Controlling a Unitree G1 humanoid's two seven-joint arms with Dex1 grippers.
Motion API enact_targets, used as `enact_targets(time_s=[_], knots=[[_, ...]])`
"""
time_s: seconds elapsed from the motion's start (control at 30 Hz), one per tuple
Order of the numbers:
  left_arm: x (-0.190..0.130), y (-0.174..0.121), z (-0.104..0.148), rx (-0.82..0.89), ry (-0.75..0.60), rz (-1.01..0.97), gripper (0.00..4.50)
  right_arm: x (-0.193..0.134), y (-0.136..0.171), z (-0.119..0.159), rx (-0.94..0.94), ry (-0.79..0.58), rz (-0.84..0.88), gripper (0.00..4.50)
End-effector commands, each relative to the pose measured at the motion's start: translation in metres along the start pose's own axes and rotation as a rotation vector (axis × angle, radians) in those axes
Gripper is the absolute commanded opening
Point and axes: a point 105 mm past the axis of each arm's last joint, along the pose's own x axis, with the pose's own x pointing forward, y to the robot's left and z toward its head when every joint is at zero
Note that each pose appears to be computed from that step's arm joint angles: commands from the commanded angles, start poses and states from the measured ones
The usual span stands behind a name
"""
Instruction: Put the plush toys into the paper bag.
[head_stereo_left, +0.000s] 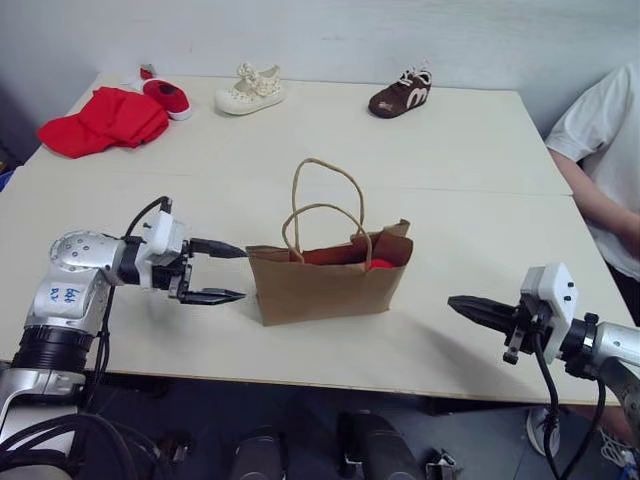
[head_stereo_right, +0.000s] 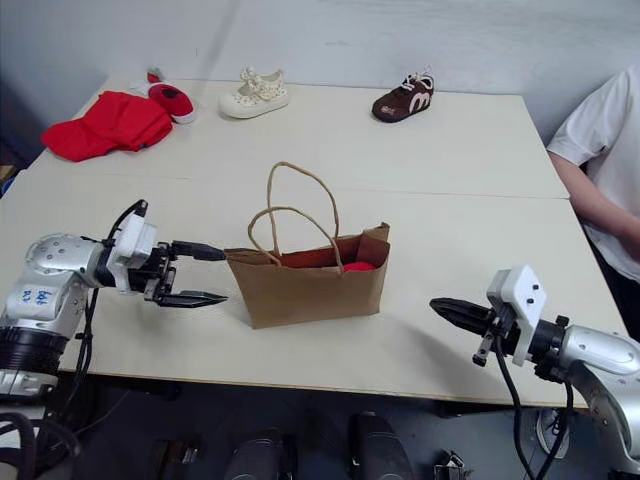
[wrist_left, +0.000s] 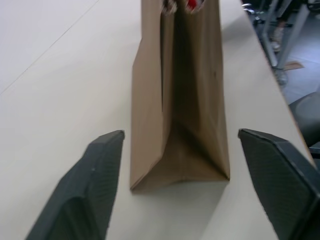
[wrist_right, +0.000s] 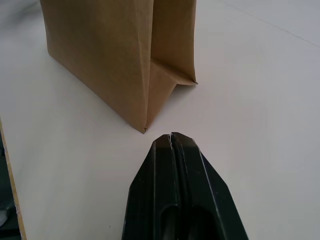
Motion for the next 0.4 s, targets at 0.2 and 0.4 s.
enact_targets(time_s=[0.2,0.4], knots=[[-0.045,-0.035,-0.014,-0.101,0.096,0.385,4.5,-0.007,-0.011,0.021,-0.359,-0.038,0.132,2.67],[-0.063,-0.052,-0.025,-0.146,0.165,0.519,4.5,-0.013,-0.03,0.006,-0.418,0.016,0.17,4.49]])
